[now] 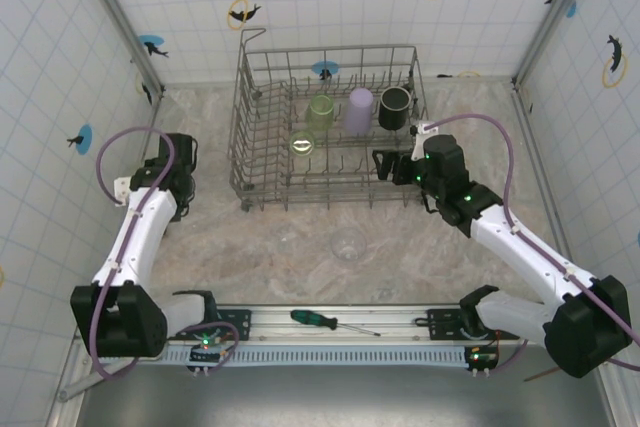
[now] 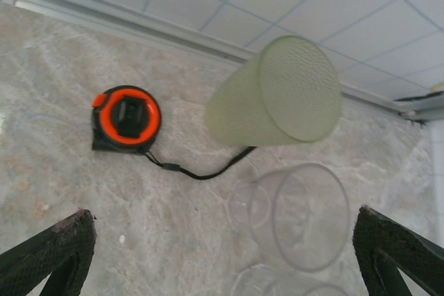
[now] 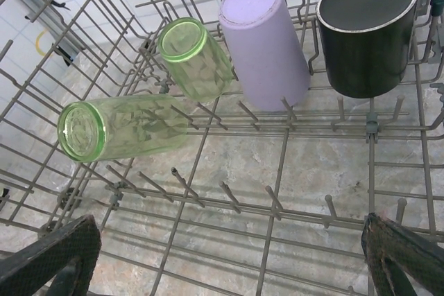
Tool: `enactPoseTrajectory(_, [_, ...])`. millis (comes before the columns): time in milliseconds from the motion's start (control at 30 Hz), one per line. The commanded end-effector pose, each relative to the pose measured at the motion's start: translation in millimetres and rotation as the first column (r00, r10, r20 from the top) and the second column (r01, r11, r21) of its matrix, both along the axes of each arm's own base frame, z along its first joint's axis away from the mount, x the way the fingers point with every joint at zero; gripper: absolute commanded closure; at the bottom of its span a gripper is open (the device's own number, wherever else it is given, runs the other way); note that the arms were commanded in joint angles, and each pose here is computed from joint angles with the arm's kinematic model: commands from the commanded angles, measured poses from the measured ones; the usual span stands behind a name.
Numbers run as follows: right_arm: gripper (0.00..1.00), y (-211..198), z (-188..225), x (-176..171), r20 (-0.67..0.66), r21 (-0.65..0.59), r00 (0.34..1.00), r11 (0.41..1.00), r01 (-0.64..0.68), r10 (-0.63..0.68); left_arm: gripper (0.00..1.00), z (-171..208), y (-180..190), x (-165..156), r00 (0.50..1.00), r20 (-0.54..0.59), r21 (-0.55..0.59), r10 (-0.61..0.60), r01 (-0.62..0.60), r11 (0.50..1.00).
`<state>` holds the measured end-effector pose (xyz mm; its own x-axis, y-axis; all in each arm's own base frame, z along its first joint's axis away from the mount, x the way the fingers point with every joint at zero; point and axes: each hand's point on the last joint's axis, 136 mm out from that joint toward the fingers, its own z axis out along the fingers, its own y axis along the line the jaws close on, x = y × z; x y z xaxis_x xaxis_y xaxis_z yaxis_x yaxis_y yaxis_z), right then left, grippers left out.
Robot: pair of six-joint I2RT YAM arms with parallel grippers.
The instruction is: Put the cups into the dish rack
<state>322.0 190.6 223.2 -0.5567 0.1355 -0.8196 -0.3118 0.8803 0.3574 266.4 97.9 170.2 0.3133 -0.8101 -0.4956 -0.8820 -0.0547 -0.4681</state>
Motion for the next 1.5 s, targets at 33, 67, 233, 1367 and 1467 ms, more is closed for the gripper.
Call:
enactPoseTrajectory(33, [0.0,10.5,18.6,3.2,0.017,0.006,1.0,1.0,0.001,-0.001,0.02,-3.7,16.5,-8.5,0.996,0.021,0.002,0.088,-0.088,0.996])
enactPoseTrajectory(67, [0.0,13.4,19.1,3.2,0.015,0.004,1.0,1.0,-0.004,0.004,0.02,-4.6,21.4,-9.7,0.995,0.017,0.001,0.098,-0.098,0.995])
enactPoseTrajectory(233, [0.0,27.3,16.2,4.8,-0.007,-0.03,1.0,0.999,-0.019,0.019,0.02,-14.1,43.6,-19.3,0.986,0.018,-0.008,0.165,-0.165,0.986])
enactPoseTrajectory(1367, [0.0,67.1,22.6,13.5,-0.001,-0.129,0.999,0.991,-0.045,0.045,0.08,-67.9,85.4,52.8,0.999,0.036,-0.082,0.022,-0.019,0.996])
enactPoseTrajectory(1467, [0.0,68.7,22.1,14.0,-0.003,-0.129,0.999,0.99,-0.048,0.048,0.13,-69.2,87.4,54.1,0.999,0.038,-0.082,0.025,-0.022,0.996])
